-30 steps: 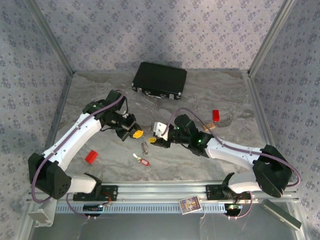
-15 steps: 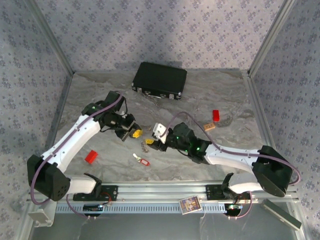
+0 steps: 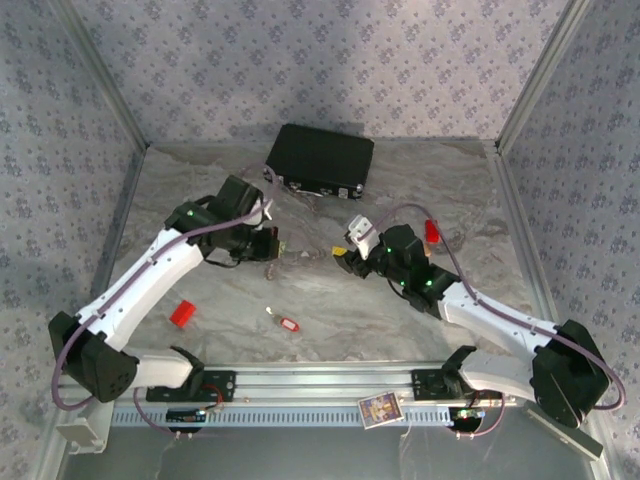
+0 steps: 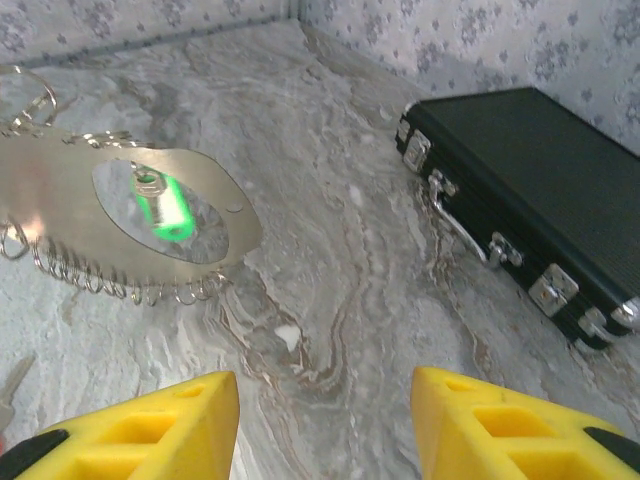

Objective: Put the keys on the keyring

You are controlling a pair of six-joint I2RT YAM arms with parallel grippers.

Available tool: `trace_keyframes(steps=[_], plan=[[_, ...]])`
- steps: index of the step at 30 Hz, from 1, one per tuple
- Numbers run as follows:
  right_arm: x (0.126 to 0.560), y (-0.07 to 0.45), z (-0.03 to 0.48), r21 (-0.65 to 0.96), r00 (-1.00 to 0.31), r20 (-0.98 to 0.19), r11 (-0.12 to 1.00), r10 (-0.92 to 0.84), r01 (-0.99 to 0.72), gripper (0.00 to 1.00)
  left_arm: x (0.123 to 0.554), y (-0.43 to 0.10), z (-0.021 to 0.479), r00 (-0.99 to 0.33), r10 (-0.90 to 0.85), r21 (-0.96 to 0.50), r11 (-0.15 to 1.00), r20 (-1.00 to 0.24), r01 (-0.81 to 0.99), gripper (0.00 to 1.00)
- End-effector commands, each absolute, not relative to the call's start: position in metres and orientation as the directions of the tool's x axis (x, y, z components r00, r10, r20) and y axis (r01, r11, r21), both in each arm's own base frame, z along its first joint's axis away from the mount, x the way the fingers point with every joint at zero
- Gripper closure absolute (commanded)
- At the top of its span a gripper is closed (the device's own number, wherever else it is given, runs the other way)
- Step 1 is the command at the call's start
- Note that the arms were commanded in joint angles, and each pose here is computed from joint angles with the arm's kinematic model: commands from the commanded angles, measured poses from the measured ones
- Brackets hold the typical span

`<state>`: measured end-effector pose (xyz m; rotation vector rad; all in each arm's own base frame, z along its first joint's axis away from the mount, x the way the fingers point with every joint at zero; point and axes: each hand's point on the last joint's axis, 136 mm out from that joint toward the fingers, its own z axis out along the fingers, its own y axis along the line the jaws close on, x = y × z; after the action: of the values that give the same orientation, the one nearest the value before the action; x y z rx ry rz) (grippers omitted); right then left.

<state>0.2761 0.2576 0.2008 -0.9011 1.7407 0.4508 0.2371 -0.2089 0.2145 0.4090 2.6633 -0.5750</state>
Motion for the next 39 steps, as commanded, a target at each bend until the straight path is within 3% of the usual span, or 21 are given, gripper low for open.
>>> trace_keyframes(steps=[1,8,15,20,24,30,39], plan=[[0.274,0.255,0.209,-0.117,-0.151,-0.924,0.638,-0.35,-0.761,0.5,0.246,-0.204,0.231,-0.666,0.41,-0.117,0.793,-0.624,0.598,1.0],[0.259,0.264,0.22,-0.14,-0.068,-0.932,0.527,-0.356,-0.839,0.51,0.239,-0.21,0.238,-0.371,0.526,0.067,0.638,-0.765,0.767,1.0],[0.246,0.277,0.233,-0.178,0.032,-0.93,0.374,-0.366,-0.91,0.53,0.223,-0.221,0.228,-0.201,0.624,0.149,0.462,-0.755,0.875,1.0],[0.254,0.28,0.247,-0.212,0.085,-0.937,0.359,-0.338,-0.909,0.54,0.215,-0.224,0.226,-0.038,0.66,0.254,0.341,-0.75,0.905,1.0],[0.238,0.296,0.248,-0.276,0.198,-0.925,0.214,-0.325,-0.937,0.56,0.202,-0.229,0.224,0.098,0.655,0.317,0.224,-0.749,0.921,1.0],[0.221,0.319,0.231,-0.339,0.297,-0.884,0.056,-0.362,-0.939,0.64,0.191,-0.238,0.22,0.22,0.648,0.38,0.116,-0.729,0.918,1.0],[0.211,0.337,0.205,-0.408,0.388,-0.834,-0.035,-0.392,-0.913,0.59,0.182,-0.245,0.215,0.292,0.626,0.414,0.056,-0.723,0.908,1.0]])
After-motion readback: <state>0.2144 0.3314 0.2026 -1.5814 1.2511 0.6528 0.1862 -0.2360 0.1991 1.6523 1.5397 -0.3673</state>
